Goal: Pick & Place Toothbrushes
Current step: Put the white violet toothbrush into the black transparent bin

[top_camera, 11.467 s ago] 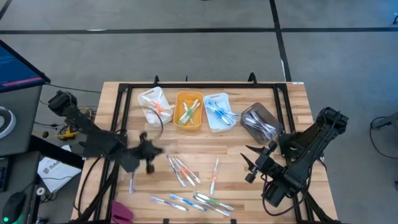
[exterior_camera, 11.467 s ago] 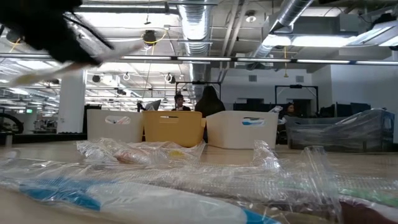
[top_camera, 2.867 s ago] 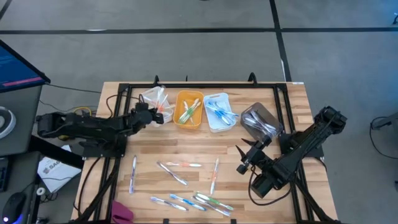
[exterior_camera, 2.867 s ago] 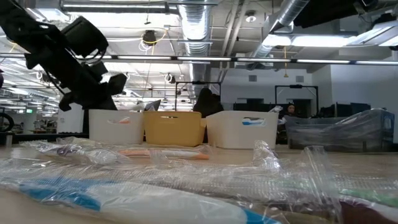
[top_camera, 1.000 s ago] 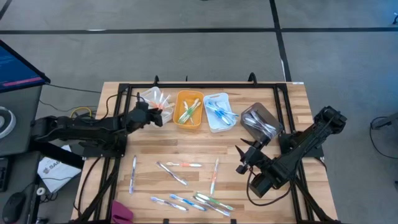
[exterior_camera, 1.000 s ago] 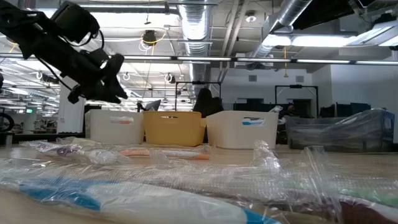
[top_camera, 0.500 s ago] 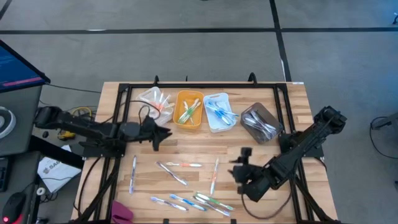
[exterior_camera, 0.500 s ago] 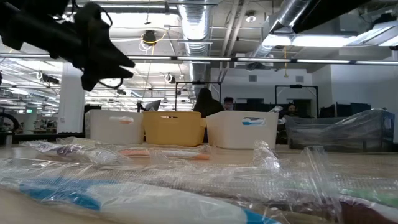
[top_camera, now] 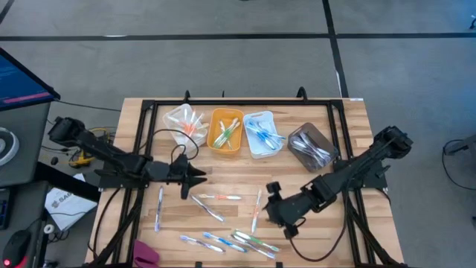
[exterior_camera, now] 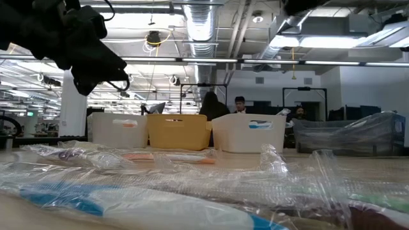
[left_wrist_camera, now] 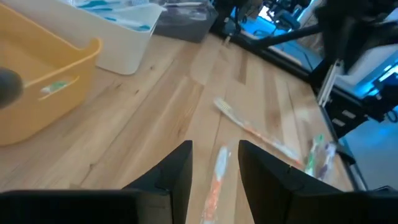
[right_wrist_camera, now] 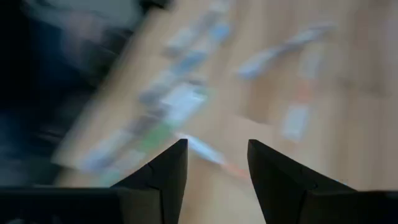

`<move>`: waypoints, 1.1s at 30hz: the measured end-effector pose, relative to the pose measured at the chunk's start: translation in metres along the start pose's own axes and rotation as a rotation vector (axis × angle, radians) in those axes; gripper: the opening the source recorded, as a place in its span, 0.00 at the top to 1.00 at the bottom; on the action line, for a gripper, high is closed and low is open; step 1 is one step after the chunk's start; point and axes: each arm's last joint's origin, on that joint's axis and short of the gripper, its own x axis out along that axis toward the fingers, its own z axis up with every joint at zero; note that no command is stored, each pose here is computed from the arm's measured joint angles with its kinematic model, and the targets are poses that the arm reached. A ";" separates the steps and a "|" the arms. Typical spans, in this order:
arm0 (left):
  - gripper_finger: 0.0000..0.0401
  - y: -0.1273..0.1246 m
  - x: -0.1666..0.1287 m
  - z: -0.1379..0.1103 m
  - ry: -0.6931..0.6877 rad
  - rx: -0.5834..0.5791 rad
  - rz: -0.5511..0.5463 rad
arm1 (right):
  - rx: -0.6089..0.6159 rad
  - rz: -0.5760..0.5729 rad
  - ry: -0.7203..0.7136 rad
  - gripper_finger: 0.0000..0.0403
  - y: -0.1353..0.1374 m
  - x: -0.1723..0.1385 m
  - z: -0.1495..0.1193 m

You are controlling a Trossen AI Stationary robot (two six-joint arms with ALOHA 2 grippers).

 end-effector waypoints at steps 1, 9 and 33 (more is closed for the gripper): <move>0.70 0.000 0.001 -0.001 0.003 0.002 0.003 | 0.044 0.066 -0.016 0.60 0.000 0.000 0.002; 0.70 0.002 0.007 -0.008 0.040 0.022 0.032 | 0.289 0.262 -0.048 0.60 0.017 0.004 0.009; 0.70 0.000 0.008 -0.007 0.017 0.008 0.017 | 0.494 0.575 0.396 0.60 0.021 0.105 0.040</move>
